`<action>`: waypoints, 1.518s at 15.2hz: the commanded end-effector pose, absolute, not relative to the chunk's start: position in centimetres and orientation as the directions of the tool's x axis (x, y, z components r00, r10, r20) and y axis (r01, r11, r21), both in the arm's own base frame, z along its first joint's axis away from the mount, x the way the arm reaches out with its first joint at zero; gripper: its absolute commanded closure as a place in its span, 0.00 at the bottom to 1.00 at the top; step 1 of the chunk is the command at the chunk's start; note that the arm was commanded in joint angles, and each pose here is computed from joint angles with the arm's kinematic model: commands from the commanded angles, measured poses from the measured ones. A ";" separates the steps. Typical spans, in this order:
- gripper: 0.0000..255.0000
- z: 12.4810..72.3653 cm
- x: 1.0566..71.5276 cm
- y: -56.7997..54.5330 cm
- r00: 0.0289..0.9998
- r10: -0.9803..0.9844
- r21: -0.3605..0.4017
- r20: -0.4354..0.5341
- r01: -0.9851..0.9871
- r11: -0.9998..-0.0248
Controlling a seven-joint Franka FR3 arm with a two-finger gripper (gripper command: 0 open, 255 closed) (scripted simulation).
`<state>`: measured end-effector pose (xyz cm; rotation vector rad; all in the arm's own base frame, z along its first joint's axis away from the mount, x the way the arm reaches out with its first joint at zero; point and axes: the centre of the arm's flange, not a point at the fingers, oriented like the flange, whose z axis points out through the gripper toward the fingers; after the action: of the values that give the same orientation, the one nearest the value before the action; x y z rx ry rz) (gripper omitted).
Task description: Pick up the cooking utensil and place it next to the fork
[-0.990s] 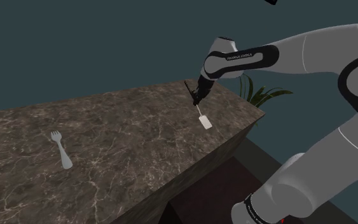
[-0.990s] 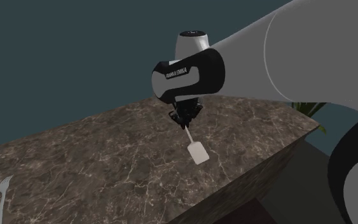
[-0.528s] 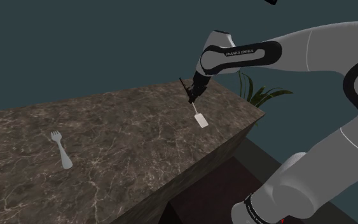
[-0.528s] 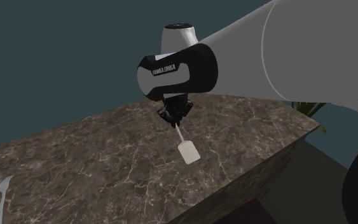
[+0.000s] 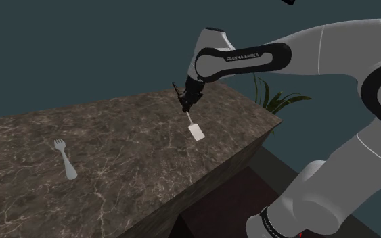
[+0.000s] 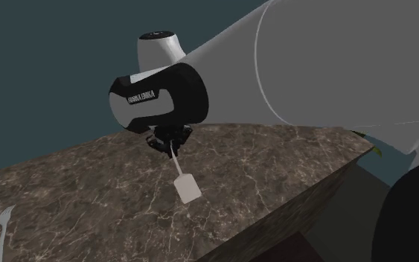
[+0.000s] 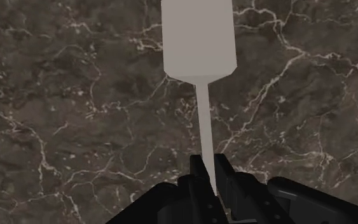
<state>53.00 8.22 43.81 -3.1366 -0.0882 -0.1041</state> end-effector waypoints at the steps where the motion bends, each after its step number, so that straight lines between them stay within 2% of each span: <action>1: 1.00 43.6 53.1 10.8 0.996 0.055 -0.001 0.066 0.055 -0.999; 23: 1.00 43.2 55.8 37.9 0.996 0.055 -0.001 0.066 0.055 -0.999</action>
<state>55.69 37.38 43.44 -3.1361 -0.0878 -0.1035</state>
